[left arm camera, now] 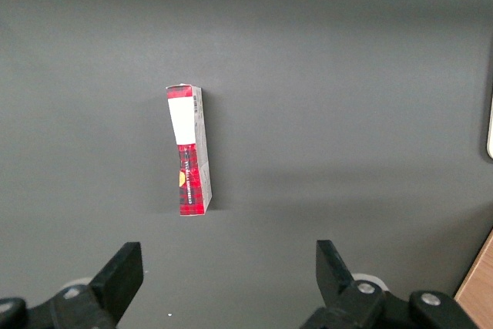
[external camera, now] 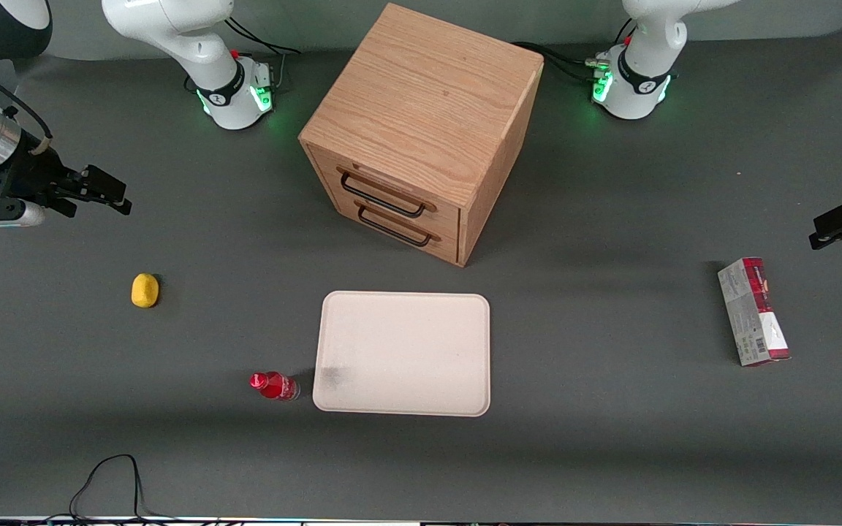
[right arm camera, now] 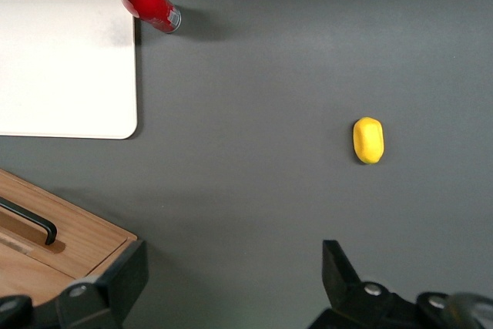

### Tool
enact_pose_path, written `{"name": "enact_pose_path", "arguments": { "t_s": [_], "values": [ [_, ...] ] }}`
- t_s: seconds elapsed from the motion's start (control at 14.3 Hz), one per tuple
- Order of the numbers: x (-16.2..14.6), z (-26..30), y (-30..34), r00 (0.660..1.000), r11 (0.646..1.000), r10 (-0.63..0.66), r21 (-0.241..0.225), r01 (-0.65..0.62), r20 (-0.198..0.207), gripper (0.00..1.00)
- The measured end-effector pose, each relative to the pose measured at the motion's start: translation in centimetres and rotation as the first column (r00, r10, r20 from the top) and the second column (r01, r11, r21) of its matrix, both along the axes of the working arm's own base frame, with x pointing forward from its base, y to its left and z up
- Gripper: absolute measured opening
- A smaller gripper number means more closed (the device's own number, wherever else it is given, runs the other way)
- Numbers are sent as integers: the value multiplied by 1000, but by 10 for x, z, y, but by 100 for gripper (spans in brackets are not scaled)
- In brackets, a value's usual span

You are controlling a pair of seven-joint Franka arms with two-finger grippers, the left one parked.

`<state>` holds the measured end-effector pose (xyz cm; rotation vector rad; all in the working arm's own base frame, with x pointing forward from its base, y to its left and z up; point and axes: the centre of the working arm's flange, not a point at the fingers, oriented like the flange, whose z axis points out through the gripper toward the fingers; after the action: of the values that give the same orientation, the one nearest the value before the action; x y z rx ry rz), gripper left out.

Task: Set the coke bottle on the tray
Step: 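Move the open right gripper down toward the red Coca-Cola bottle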

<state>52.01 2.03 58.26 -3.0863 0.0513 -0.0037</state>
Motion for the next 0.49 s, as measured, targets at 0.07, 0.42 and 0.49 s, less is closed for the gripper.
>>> {"name": "enact_pose_path", "arguments": {
  "t_s": [0.07,0.42,0.49],
  "values": [
    [0,0,0,1000,1000,0,0,0,-2,100],
    [18,19,7,1000,1000,8,-9,-8,15,100],
    [31,27,15,1000,1000,19,-16,-19,21,100]
  ]
}}
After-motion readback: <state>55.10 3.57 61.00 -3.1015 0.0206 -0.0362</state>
